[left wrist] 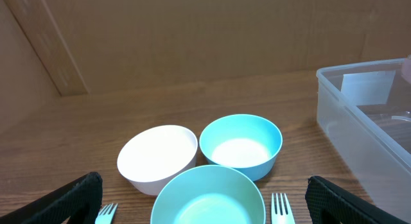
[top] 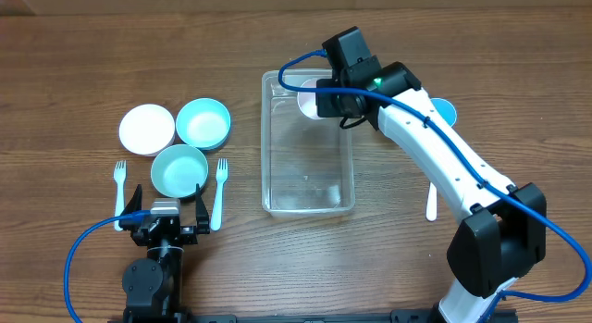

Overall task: Pack container
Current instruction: 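Carry the pink cup with the right gripper into the clear container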

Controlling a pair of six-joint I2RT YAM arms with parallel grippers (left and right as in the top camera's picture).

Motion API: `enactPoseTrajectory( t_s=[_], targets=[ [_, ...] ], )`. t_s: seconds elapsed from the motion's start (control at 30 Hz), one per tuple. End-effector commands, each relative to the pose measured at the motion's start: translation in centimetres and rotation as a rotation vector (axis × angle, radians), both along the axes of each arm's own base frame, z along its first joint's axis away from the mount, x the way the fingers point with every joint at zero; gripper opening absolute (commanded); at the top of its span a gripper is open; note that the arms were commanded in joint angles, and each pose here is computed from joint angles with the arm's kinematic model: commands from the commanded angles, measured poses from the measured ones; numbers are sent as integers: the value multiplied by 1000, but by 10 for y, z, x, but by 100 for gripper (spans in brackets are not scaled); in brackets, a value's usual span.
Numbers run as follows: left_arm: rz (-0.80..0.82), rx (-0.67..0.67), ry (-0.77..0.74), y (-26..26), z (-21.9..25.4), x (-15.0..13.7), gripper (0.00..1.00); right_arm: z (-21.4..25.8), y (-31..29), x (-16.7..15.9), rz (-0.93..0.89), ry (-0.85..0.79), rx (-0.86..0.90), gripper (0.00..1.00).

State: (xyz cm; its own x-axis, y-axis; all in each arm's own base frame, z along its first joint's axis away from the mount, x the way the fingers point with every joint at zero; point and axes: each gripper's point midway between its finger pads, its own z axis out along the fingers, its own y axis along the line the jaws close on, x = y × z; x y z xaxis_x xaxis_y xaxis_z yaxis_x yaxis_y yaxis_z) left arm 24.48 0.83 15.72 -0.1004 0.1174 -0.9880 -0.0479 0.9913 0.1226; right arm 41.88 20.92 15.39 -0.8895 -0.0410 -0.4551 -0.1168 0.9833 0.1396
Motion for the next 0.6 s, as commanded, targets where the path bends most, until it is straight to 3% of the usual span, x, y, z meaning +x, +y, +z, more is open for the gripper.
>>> enactPoseTrajectory(
  t_s=[0.0,0.3,0.57],
  targets=[
    [-14,17,-5,-2,0,0,100,15,0,2,36,-49,-58,5],
    [-14,17,-5,-2,0,0,100,-11,-17,-60,56,224,-130,4],
    [-14,17,-5,-2,0,0,100,-15,30,-110,191,309,-120,4]
  ],
)
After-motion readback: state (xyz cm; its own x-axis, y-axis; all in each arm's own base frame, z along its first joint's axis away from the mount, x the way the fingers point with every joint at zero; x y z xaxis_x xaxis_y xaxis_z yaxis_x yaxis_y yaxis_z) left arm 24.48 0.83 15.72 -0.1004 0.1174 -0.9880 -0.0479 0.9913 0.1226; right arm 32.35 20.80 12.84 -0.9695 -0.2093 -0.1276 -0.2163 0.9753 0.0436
